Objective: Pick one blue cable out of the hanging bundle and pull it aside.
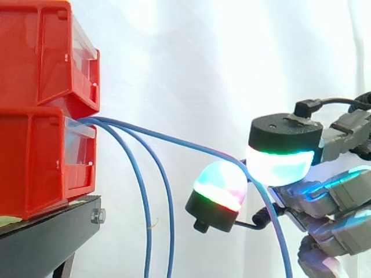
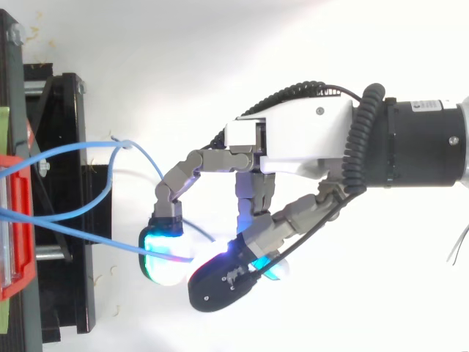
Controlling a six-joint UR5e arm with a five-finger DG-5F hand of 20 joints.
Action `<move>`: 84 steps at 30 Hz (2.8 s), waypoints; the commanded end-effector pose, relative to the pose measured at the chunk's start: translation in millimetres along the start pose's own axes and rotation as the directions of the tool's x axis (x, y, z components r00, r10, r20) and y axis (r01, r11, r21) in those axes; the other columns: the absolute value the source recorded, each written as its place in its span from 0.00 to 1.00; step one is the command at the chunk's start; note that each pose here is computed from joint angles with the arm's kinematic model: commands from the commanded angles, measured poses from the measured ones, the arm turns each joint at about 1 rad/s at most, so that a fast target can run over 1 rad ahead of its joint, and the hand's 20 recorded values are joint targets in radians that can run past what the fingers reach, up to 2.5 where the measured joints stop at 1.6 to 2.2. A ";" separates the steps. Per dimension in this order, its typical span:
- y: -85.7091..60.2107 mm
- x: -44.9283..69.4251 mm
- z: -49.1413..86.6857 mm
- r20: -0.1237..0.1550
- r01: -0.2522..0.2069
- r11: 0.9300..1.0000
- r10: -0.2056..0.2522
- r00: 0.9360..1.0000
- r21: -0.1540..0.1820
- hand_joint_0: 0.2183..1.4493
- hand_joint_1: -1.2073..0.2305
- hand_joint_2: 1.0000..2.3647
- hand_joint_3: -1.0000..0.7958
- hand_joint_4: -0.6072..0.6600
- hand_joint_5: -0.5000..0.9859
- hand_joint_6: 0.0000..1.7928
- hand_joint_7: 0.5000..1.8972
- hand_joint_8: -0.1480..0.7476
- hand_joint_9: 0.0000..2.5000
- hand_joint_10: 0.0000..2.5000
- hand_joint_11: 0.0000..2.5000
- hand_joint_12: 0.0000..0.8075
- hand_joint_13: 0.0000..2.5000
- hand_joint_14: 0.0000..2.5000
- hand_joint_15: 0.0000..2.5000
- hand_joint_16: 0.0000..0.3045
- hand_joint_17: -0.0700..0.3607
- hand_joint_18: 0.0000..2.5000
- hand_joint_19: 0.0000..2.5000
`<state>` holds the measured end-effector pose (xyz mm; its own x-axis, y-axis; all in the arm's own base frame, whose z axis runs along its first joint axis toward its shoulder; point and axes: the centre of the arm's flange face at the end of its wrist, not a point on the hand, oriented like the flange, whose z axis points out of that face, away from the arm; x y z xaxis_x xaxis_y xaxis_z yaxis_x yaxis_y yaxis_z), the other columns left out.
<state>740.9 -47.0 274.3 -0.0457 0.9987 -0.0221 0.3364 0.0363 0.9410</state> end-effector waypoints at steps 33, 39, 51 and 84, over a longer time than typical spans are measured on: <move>6.3 -3.7 -8.1 -0.010 0.105 0.994 -0.105 0.994 0.022 0.32 0.33 0.01 0.34 0.30 0.37 0.42 0.32 0.32 0.65 0.01 0.35 0.41 0.51 0.01 0.33 0.14 0.39 0.36 0.30; 6.5 -3.4 -7.9 -0.013 0.132 0.991 -0.132 0.991 0.020 0.32 0.33 0.01 0.34 0.30 0.37 0.43 0.31 0.32 0.65 0.01 0.35 0.41 0.51 0.01 0.33 0.14 0.38 0.36 0.30; 6.2 -2.8 -8.2 -0.021 0.184 0.983 -0.184 0.983 0.021 0.33 0.32 0.01 0.37 0.31 0.37 0.42 0.34 0.32 0.65 0.01 0.35 0.42 0.51 0.01 0.33 0.14 0.39 0.37 0.30; 6.2 1.2 -2.3 -0.019 0.181 0.983 -0.181 0.983 -0.023 0.30 0.31 0.01 0.34 0.43 0.34 0.48 0.25 0.41 0.65 0.01 0.46 0.47 0.47 0.01 0.34 0.17 0.43 0.35 0.30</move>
<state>740.1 -45.6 281.7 -0.1245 0.9749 -0.1848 0.3040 0.2148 0.9281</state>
